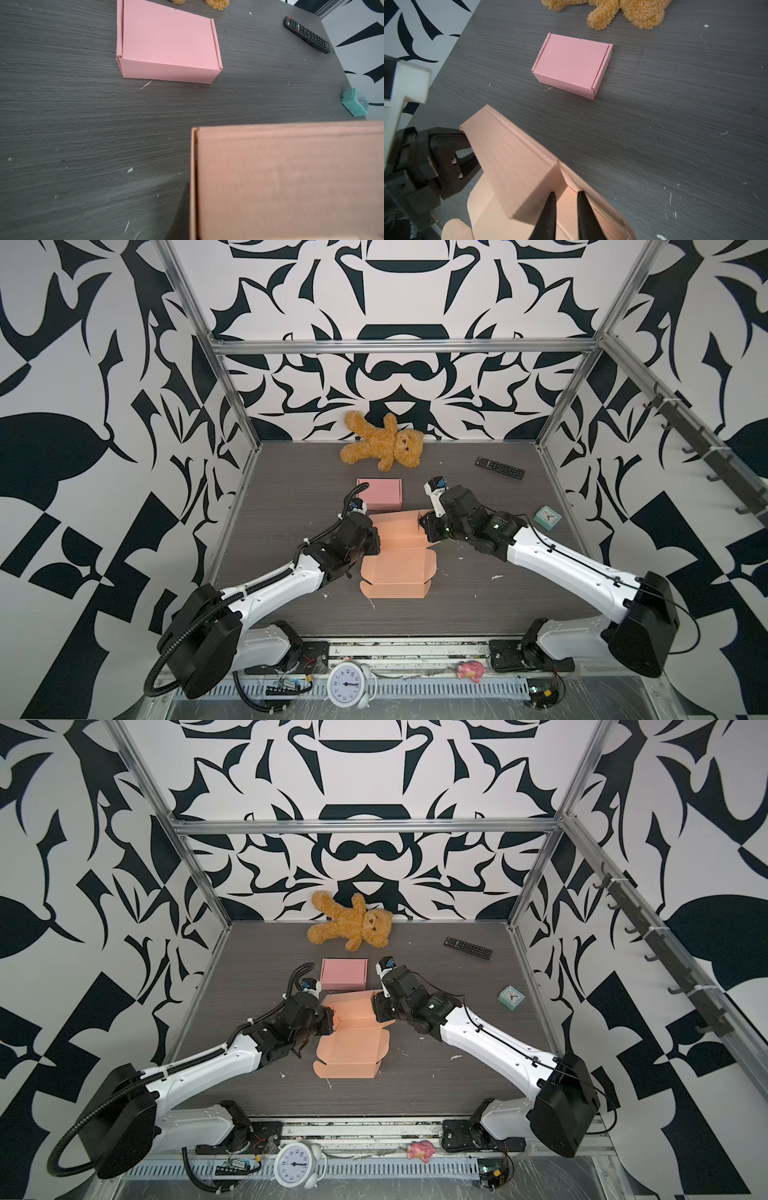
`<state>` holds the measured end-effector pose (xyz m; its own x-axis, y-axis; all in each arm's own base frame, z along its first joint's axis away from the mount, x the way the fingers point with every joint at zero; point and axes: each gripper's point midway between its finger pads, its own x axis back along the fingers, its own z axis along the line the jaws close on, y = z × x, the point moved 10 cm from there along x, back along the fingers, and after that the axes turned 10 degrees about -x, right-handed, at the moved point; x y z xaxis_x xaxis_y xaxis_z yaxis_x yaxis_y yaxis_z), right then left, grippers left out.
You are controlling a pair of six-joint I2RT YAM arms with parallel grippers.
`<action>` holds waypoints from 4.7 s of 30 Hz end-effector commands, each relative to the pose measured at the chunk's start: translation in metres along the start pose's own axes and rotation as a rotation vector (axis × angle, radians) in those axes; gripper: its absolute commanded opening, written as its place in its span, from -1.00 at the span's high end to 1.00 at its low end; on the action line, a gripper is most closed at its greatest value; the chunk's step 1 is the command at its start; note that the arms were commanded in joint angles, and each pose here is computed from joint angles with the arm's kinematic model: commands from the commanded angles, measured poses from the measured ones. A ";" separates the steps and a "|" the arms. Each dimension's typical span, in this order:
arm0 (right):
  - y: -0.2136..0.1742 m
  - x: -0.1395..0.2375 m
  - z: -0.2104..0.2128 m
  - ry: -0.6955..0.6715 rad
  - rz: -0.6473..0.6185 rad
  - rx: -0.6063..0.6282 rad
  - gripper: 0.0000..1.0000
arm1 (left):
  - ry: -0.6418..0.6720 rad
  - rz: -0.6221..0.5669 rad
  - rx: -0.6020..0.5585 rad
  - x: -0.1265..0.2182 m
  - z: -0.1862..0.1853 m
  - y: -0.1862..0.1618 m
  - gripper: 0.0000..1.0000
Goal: Fold the paper box
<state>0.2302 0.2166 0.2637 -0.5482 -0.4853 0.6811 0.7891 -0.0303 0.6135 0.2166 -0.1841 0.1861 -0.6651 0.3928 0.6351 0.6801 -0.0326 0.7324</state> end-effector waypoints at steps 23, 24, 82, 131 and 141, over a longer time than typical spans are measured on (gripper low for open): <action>-0.021 0.045 -0.005 0.204 -0.114 0.012 1.00 | -0.040 -0.063 0.078 0.038 0.034 0.032 0.79; -0.022 0.044 -0.007 0.199 -0.112 0.007 1.00 | -0.047 -0.065 0.075 0.040 0.033 0.033 0.79; 0.001 0.081 0.004 0.278 -0.128 0.053 0.36 | -0.195 0.020 0.151 0.038 0.052 0.031 0.76; 0.005 0.046 0.030 0.506 0.072 0.172 0.12 | -0.337 0.180 0.120 0.039 0.061 0.020 0.74; 0.001 0.052 0.033 0.531 0.076 0.213 -0.16 | -0.353 0.165 0.111 0.043 0.060 0.022 0.74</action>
<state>0.1949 0.2200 0.2963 -0.2163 -0.8358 0.5046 0.7591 0.1810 0.6253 0.2193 -0.1116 0.2026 -0.3978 0.6565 0.6409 0.8325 -0.0353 0.5529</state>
